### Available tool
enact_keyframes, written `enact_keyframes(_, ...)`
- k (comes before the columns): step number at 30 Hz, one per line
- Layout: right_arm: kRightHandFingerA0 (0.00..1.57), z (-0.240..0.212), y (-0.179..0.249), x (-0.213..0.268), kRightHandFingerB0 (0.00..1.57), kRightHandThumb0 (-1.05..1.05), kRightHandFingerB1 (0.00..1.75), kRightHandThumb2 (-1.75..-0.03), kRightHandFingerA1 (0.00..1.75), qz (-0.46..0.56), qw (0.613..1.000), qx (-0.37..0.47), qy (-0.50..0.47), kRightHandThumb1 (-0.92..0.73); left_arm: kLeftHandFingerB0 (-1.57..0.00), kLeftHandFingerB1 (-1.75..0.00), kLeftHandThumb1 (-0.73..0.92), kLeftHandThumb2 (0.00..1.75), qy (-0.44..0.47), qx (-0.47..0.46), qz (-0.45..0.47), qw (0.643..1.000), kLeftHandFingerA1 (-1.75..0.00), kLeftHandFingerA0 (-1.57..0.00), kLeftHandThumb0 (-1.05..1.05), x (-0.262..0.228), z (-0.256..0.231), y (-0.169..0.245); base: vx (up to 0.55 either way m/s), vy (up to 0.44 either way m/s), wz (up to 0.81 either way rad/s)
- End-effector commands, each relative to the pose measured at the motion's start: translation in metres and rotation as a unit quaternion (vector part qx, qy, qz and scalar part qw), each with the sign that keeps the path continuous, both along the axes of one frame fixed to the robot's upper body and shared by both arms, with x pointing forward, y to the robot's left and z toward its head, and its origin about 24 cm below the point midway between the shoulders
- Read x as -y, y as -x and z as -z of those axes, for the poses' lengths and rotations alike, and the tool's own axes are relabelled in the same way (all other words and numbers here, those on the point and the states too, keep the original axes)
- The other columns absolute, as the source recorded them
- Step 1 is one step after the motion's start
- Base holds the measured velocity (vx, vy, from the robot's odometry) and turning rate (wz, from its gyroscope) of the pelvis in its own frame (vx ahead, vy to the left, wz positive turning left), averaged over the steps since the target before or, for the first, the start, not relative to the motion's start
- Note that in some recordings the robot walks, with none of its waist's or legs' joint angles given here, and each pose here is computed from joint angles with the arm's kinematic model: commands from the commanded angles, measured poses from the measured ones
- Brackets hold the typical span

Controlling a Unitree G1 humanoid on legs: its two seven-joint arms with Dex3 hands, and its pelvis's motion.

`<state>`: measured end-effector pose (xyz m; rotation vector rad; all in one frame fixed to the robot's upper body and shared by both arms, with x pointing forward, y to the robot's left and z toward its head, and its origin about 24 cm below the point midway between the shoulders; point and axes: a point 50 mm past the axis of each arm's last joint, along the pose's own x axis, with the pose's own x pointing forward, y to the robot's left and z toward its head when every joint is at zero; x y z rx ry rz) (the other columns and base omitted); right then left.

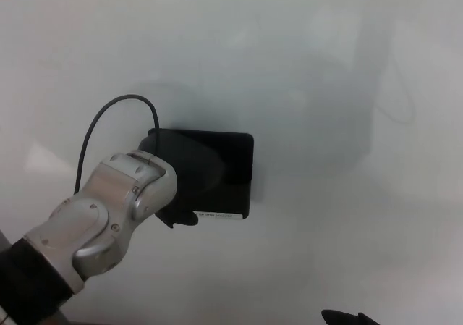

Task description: A magnetic marker holder is on the left hand side of the white board, the robot put the index and middle finger into the opening of the container and pull off the magnetic holder and hand it to a human on the left hand side.

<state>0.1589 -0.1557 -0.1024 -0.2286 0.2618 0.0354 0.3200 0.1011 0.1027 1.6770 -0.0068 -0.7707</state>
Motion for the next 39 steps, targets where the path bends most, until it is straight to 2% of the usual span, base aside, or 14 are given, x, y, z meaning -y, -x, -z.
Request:
enact_keyframes(1, 0.83, 0.002, -0.001, 0.002, 0.57, -0.47, 0.45, -0.63, 0.52, -0.003, 1.0, -0.009, 0.008, -0.66, -0.75, -0.76, 0.67, 0.6, 0.037, -0.025, -0.012, 0.999, -1.21, -0.72, -0.31, -0.012, 0.007, -0.003, 0.0, 0.0, 0.0)
enact_keyframes(5, 0.84, 0.002, -0.002, 0.001, 0.57, -0.47, 0.45, -0.64, 0.53, -0.003, 1.0, -0.012, 0.007, -0.66, -0.77, -1.11, 0.7, 0.71, 0.093, -0.083, -0.062, 0.99, -1.56, -0.72, -0.15, -0.017, 0.008, -0.005, 0.0, 0.0, 0.0)
enact_keyframes(6, 0.84, 0.002, -0.002, 0.001, 0.57, -0.47, 0.45, -0.64, 0.53, -0.004, 1.0, -0.013, 0.006, -0.66, -0.82, -1.13, 0.65, 0.92, 0.117, -0.11, -0.071, 0.984, -1.51, -0.81, -0.16, -0.02, 0.008, -0.005, 0.0, 0.0, 0.0)
enact_keyframes(14, 0.84, 0.0, -0.006, -0.001, 0.59, -0.44, 0.45, -0.63, 0.53, -0.009, 1.0, -0.006, 0.01, -0.67, -0.76, -1.33, 0.63, 0.9, 0.194, -0.264, -0.083, 0.941, -1.59, -0.83, -0.17, -0.033, 0.01, -0.006, 0.0, 0.0, 0.0)
enact_keyframes(18, 0.84, 0.0, -0.006, -0.001, 0.59, -0.43, 0.45, -0.63, 0.53, -0.009, 1.0, -0.005, 0.008, -0.66, -0.69, -1.29, 0.65, 0.88, 0.223, -0.329, -0.081, 0.914, -1.64, -0.75, -0.14, -0.034, 0.012, -0.004, 0.0, 0.0, 0.0)
enact_keyframes(20, 0.84, -0.001, -0.008, -0.002, 0.59, -0.43, 0.45, -0.63, 0.53, -0.01, 1.0, -0.004, 0.008, -0.66, -0.71, -1.25, 0.62, 0.86, 0.239, -0.344, -0.081, 0.905, -1.66, -0.91, -0.2, -0.035, 0.011, -0.004, 0.0, 0.0, 0.0)
enact_keyframes(22, 0.84, -0.001, -0.01, -0.002, 0.58, -0.44, 0.45, -0.63, 0.53, -0.01, 1.0, -0.004, 0.008, -0.66, -0.73, -1.23, 0.62, 0.92, 0.261, -0.363, -0.09, 0.89, -1.68, -0.77, -0.13, -0.036, 0.011, -0.004, 0.0, 0.0, 0.0)
enact_keyframes(25, 0.84, -0.002, -0.013, -0.003, 0.59, -0.43, 0.46, -0.63, 0.54, -0.011, 1.0, 0.001, 0.005, -0.66, -0.78, -1.15, 0.56, 0.91, 0.286, -0.375, -0.101, 0.876, -1.61, -0.95, -0.16, -0.037, 0.01, -0.004, 0.0, 0.0, 0.0)
enact_keyframes(26, 0.86, -0.002, -0.013, -0.003, 0.62, -0.41, 0.45, -0.61, 0.51, -0.011, 1.0, 0.0, 0.003, -0.7, -0.74, -1.16, 0.62, 0.89, 0.312, -0.385, -0.102, 0.863, -1.69, -0.7, -0.09, -0.037, 0.011, -0.002, 0.0, 0.0, 0.0)
enact_keyframes(27, 0.86, -0.002, -0.013, -0.003, 0.62, -0.41, 0.45, -0.61, 0.51, -0.011, 1.0, 0.0, 0.002, -0.7, -0.74, -1.16, 0.62, 0.89, 0.319, -0.388, -0.102, 0.859, -1.69, -0.7, -0.09, -0.037, 0.011, -0.001, 0.0, 0.0, 0.0)
enact_keyframes(32, 0.86, -0.002, -0.011, -0.006, 0.63, -0.41, 0.45, -0.61, 0.51, -0.011, 1.0, -0.001, -0.002, -0.7, -0.74, -1.23, 0.63, 0.93, 0.439, -0.443, -0.112, 0.774, -1.63, -0.73, -0.01, -0.04, 0.021, 0.009, 0.0, 0.0, 0.0)
enact_keyframes(35, 0.85, -0.001, -0.009, -0.007, 0.59, -0.43, 0.45, -0.63, 0.53, -0.015, 1.0, -0.003, 0.001, -0.66, -0.74, -1.29, 0.78, 0.64, 0.524, -0.471, -0.103, 0.703, -1.65, -0.83, -0.13, -0.041, 0.031, 0.024, 0.0, 0.0, 0.0)
enact_keyframes(38, 0.85, 0.0, -0.009, -0.008, 0.59, -0.44, 0.45, -0.63, 0.53, -0.019, 1.0, -0.004, 0.005, -0.66, -0.76, -1.33, 0.72, 0.63, 0.573, -0.493, -0.092, 0.648, -1.65, -0.89, -0.16, -0.041, 0.035, 0.034, 0.0, 0.0, 0.0)
enact_keyframes(39, 0.85, 0.0, -0.008, -0.009, 0.59, -0.43, 0.45, -0.63, 0.53, -0.021, 1.0, -0.006, 0.005, -0.66, -0.79, -1.28, 0.71, 0.7, 0.628, -0.52, -0.079, 0.574, -1.62, -0.78, -0.06, -0.041, 0.04, 0.043, 0.0, 0.0, 0.0)
